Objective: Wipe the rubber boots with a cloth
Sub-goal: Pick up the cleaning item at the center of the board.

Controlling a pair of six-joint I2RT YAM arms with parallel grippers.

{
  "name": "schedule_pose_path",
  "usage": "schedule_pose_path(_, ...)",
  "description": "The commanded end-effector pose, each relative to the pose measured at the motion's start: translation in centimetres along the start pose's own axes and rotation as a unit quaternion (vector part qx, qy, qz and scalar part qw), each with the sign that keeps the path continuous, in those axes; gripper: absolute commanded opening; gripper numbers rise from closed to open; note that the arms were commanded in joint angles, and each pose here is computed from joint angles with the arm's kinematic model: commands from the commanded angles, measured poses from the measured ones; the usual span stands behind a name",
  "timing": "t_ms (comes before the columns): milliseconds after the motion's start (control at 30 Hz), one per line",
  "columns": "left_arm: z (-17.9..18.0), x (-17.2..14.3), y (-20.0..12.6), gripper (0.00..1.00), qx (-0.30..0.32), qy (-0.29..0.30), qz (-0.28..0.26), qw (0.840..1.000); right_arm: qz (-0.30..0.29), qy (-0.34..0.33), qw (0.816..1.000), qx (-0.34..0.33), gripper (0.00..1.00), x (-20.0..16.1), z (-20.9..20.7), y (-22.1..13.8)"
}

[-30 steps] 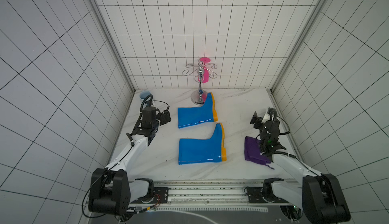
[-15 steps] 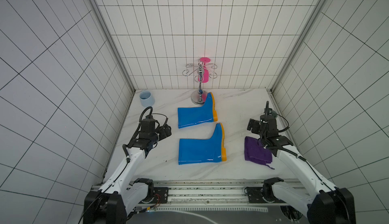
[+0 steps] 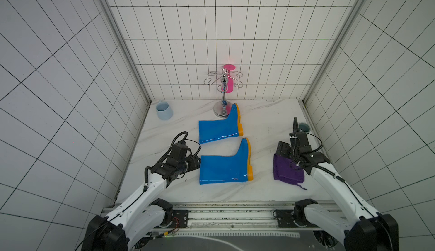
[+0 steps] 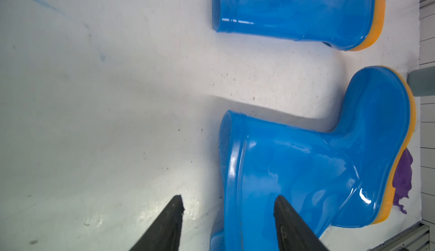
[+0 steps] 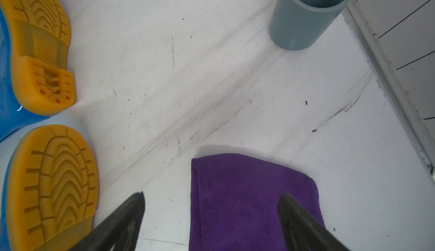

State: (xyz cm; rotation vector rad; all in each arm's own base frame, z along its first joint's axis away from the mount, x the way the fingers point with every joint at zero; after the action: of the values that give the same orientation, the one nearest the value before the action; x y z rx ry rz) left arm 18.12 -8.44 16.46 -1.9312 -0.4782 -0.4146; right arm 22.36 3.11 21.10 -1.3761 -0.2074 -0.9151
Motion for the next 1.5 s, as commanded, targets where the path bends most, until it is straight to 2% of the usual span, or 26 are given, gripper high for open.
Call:
schedule_pose_path(0, 0.2, -0.8, 0.2, 0.55, -0.004, -0.025, -0.008, 1.000, 0.003, 0.009, 1.000, 0.023, 0.90, 0.2, 0.5, -1.0)
schedule_pose_path(300, 0.5, -1.7, 2.4, 0.49, -0.038, -0.039, -0.004, 0.998, 0.011, 0.003, 1.000, 0.024, 0.90, -0.1, 0.6, -0.6)
schedule_pose_path(667, 0.7, -2.6, 5.1, 0.43, -0.079, -0.049, 0.012, 0.996, 0.003, -0.014, 1.000, 0.010, 0.89, 1.1, 2.0, -1.1)
schedule_pose_path(1233, 1.6, -4.3, 7.4, 0.26, -0.092, -0.039, 0.042, 0.994, -0.010, -0.030, 0.999, 0.011, 0.89, 1.9, 4.7, -2.1)
schedule_pose_path(1300, 1.7, -4.4, 7.4, 0.22, -0.090, -0.038, 0.041, 0.994, -0.006, -0.029, 1.000, 0.011, 0.89, 1.5, 4.7, -2.0)
schedule_pose_path(1367, 1.9, -4.7, 7.5, 0.07, -0.089, -0.038, 0.044, 0.994, 0.000, -0.030, 1.000, 0.007, 0.89, 0.9, 4.6, -1.8)
schedule_pose_path(1400, 2.0, -4.8, 7.5, 0.03, -0.089, -0.040, 0.046, 0.994, 0.003, -0.031, 1.000, 0.004, 0.89, 0.6, 4.5, -1.7)
schedule_pose_path(1467, 2.1, -5.0, 7.5, 0.00, -0.090, -0.041, 0.049, 0.994, 0.011, -0.032, 0.999, -0.007, 0.90, -0.1, 4.1, -1.4)
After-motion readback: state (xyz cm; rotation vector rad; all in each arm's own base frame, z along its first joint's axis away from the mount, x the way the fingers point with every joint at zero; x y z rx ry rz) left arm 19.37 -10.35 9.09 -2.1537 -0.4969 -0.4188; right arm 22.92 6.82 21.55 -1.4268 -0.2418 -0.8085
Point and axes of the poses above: each gripper's point midway between its finger pads, its own y axis out along the fingers, its own z axis along the line the jaws close on, x = y × z, the point moved 10 cm from there along -y, back along the fingers, and after that the axes turned 11 degrees about y, right-handed, at the moved point
